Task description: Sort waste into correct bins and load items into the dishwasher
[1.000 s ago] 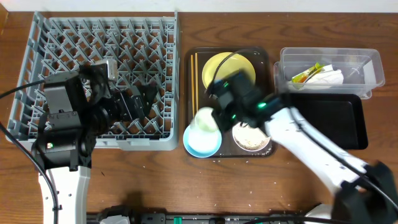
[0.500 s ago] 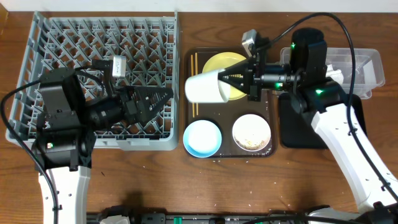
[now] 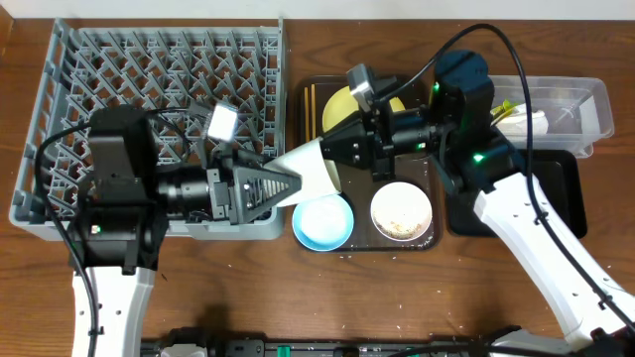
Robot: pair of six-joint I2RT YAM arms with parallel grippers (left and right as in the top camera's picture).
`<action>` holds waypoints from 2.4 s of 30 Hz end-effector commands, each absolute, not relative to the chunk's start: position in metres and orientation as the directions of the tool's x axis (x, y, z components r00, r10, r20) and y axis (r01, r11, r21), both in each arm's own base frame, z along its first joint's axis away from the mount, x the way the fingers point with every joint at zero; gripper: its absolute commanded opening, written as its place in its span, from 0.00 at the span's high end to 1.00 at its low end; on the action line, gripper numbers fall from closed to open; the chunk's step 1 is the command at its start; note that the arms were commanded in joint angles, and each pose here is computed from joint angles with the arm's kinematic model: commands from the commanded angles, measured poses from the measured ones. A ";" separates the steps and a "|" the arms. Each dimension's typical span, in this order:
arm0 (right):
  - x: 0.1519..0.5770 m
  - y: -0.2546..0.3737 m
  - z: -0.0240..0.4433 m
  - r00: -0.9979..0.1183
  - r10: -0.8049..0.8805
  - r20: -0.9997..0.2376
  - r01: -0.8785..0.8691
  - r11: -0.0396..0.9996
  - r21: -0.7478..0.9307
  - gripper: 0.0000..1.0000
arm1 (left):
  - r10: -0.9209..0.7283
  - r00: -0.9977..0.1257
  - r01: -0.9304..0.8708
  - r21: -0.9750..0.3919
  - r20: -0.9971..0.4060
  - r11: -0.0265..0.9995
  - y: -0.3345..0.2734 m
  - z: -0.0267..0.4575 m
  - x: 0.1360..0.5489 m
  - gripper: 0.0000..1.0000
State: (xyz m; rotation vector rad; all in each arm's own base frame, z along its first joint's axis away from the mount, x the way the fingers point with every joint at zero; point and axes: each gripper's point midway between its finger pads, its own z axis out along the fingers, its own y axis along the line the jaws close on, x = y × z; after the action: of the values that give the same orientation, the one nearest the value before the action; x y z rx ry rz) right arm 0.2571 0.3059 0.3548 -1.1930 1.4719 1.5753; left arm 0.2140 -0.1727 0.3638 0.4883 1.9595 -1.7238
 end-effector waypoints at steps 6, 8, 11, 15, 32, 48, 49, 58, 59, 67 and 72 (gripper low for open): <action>0.263 0.313 0.375 -0.355 -0.062 -0.933 -0.927 -0.110 0.359 0.99 | 0.001 -0.806 0.591 -0.804 -0.592 0.063 -0.180 0.377 0.199 0.17; 0.263 0.313 0.376 -0.355 -0.060 -0.933 -0.926 -0.111 0.360 0.99 | 0.001 -0.805 0.592 -0.804 -0.593 0.063 -0.180 0.377 0.199 0.24; 0.263 0.313 0.375 -0.358 -0.062 -0.932 -0.925 -0.111 0.363 0.99 | 0.001 -0.805 0.592 -0.804 -0.593 0.063 -0.180 0.377 0.200 0.27; 0.263 0.313 0.375 -0.357 -0.062 -0.932 -0.926 -0.111 0.362 0.99 | 0.001 -0.803 0.595 -0.801 -0.596 0.064 -0.180 0.377 0.200 0.30; 0.264 0.303 0.373 -0.378 -0.077 -0.922 -0.914 -0.127 0.386 0.99 | -0.003 -0.757 0.652 -0.756 -0.653 0.064 -0.180 0.383 0.204 0.21; 0.263 0.303 0.372 -0.384 -0.081 -0.920 -0.911 -0.132 0.391 0.99 | -0.038 -0.741 0.659 -0.737 -0.670 0.152 -0.179 0.377 0.219 0.43; 0.263 0.303 0.371 -0.388 -0.083 -0.918 -0.909 -0.131 0.396 0.99 | -0.044 -0.740 0.657 -0.736 -0.671 0.166 -0.178 0.376 0.221 0.43; 0.278 0.289 0.370 -0.402 -0.066 -0.913 -0.910 -0.081 0.407 0.43 | -0.113 -0.742 0.596 -0.727 -0.661 0.340 -0.169 0.358 0.249 0.46; 0.283 0.284 0.370 -0.410 -0.059 -0.910 -0.908 -0.064 0.414 0.37 | -0.126 -0.748 0.572 -0.729 -0.651 0.376 -0.165 0.353 0.253 0.45; 0.321 0.242 0.366 -0.600 0.009 -0.800 -0.797 0.073 0.599 0.01 | -0.319 -0.787 0.141 -0.657 -0.528 0.740 -0.087 0.283 0.281 0.46; 0.338 0.240 0.334 -0.730 0.040 -0.682 -0.658 0.229 0.718 0.01 | -0.459 -0.738 -0.246 -0.437 -0.495 0.865 -0.010 0.243 0.276 0.45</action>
State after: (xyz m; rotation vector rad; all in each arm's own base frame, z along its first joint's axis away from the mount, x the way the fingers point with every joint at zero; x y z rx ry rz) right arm 0.3262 0.2405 0.3433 -0.6905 1.8358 1.6034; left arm 0.2711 -0.0723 0.2540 -0.2969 2.4183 -0.9012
